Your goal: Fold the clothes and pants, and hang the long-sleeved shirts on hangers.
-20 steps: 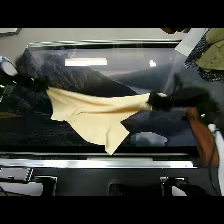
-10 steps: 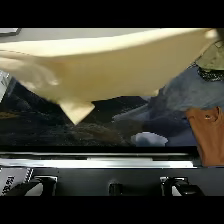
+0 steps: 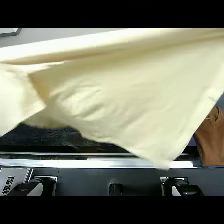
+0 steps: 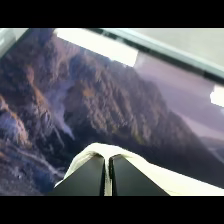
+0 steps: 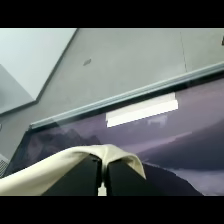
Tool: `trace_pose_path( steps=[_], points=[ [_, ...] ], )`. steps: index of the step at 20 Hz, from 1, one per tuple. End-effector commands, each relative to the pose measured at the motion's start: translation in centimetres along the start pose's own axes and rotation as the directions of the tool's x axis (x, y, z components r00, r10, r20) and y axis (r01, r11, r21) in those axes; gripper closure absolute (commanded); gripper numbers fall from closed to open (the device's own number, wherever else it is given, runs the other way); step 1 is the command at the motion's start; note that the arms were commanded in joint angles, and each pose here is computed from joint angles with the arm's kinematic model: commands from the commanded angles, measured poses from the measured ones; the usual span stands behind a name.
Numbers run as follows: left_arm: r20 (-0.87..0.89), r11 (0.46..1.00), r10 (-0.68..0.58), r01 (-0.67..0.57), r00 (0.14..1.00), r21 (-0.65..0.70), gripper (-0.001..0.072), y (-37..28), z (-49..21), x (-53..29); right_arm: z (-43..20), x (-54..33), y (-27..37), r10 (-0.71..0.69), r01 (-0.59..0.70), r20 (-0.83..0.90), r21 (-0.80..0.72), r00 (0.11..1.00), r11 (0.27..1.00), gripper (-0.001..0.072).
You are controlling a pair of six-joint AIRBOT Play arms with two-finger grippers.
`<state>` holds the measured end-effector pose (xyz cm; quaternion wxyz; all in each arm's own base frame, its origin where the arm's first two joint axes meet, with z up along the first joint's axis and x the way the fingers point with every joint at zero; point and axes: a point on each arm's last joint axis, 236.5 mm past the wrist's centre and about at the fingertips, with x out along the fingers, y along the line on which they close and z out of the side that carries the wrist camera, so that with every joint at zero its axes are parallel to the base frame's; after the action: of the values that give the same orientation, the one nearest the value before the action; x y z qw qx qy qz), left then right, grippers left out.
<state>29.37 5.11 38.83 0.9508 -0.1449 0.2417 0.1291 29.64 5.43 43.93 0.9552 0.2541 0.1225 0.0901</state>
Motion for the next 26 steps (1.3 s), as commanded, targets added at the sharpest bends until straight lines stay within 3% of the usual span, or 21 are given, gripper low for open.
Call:
trace_pose_path(
  steps=[1, 5, 9, 13, 17, 18, 19, 20, 21, 23, 26],
  points=[
    [-0.196, 0.996, 0.039, -0.023, 0.98, 0.086, 0.069, -0.1, -3.9, 8.4, -3.8, 8.6, -4.7, -0.101, 0.115, -0.193, 0.064, 0.976, 0.991, 0.0681],
    [-0.371, 0.991, 0.064, -0.016, 0.927, 0.13, 0.0689, -0.6, -9.8, 24.5, -12.2, 21.5, -13.0, -0.204, 0.26, -0.434, 0.073, 0.877, 0.963, 0.0682],
    [-0.43, 0.997, 0.007, 0.027, 0.903, 0.072, 0.069, -1.7, -16.5, 38.1, -22.1, 31.8, -20.4, -0.213, 0.353, -0.564, 0.151, 0.798, 0.923, 0.0682],
    [-0.525, 0.998, -0.058, 0.046, 0.849, -0.036, 0.0689, -2.4, -23.9, 44.5, -28.7, 37.5, -24.6, -0.181, 0.396, -0.585, 0.262, 0.79, 0.88, 0.0682],
    [-0.585, 0.998, -0.054, 0.036, 0.809, -0.041, 0.0686, -2.3, -27.1, 45.5, -32.0, 38.7, -26.4, -0.175, 0.44, -0.616, 0.309, 0.768, 0.843, 0.0672],
    [-0.594, 0.999, -0.052, 0.035, 0.803, -0.039, 0.0666, -2.2, -27.2, 45.3, -32.2, 38.6, -26.4, -0.174, 0.444, -0.626, 0.306, 0.76, 0.842, 0.0623],
    [-0.613, 0.999, -0.047, 0.032, 0.789, -0.035, 0.0583, -2.2, -27.3, 44.8, -32.4, 38.3, -26.2, -0.169, 0.447, -0.636, 0.304, 0.752, 0.842, 0.0574],
    [-0.631, 0.999, -0.042, 0.026, 0.775, -0.034, 0.0434, -1.9, -27.2, 44.3, -32.5, 37.8, -25.9, -0.161, 0.45, -0.655, 0.302, 0.739, 0.84, 0.0482],
    [-0.651, 0.999, -0.035, 0.018, 0.758, -0.034, 0.0322, -1.4, -26.7, 43.6, -32.1, 36.9, -25.7, -0.157, 0.453, -0.673, 0.291, 0.723, 0.843, 0.0344],
    [-0.667, 1.0, -0.025, 0.027, 0.745, -0.007, 0.0297, 0.0, -24.3, 41.7, -30.3, 34.4, -25.9, -0.152, 0.443, -0.706, 0.25, 0.692, 0.861, 0.0084],
    [-0.65, 0.999, -0.007, 0.029, 0.76, 0.024, 0.0297, 3.3, -19.4, 37.1, -25.5, 28.8, -27.7, -0.161, 0.368, -0.737, 0.127, 0.657, 0.921, 0.0075]
  ],
)
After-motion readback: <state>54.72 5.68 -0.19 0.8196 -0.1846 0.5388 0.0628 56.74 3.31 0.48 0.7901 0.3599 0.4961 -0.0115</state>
